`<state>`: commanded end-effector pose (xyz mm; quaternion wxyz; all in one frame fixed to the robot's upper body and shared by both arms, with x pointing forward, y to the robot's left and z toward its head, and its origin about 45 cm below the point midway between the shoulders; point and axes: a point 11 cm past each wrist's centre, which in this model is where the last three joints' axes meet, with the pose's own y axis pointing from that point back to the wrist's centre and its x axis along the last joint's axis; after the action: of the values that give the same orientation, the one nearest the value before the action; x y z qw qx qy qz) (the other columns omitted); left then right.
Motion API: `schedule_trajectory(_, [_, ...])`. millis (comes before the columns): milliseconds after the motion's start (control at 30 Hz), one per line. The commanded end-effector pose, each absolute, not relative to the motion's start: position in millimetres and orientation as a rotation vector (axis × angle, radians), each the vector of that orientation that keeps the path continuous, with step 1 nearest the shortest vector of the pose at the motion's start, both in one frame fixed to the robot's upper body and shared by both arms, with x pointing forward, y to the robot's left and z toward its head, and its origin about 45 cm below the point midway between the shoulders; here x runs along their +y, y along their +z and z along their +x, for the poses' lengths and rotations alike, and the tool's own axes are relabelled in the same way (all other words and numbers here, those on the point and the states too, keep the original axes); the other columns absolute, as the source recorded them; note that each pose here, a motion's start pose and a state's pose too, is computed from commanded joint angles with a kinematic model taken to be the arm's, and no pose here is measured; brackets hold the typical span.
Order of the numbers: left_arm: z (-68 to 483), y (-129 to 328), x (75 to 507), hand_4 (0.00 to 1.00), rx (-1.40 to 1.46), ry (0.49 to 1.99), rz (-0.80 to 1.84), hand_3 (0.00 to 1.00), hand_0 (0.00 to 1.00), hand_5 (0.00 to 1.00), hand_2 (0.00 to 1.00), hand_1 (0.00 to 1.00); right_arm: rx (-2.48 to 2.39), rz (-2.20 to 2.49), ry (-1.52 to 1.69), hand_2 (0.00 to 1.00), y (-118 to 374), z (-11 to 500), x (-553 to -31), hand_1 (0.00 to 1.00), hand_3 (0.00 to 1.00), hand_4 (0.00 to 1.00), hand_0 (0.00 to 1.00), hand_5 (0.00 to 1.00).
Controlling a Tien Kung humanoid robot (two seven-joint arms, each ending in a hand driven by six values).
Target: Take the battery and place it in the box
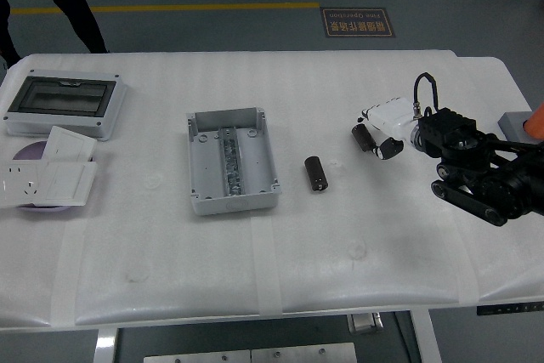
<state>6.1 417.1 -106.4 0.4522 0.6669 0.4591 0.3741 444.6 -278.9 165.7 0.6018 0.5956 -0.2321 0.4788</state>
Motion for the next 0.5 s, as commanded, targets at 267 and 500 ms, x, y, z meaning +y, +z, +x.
schedule_trajectory(267, [6.6,-106.9,416.2,0.476,1.134,0.933,1.64,0.573,0.565,0.417,0.634,0.662,-0.542,1.4,1.098,0.723,161.7,442.2,-276.7,0.707,0.732,0.411,0.83,0.178])
schedule_trajectory(500, [7.7,-106.7,416.7,0.474,1.128,0.931,1.643,0.572,0.565,0.429,0.632,0.662,-0.547,1.416,1.094,0.694,160.8,441.3,-274.0,0.696,0.721,0.378,0.824,0.167])
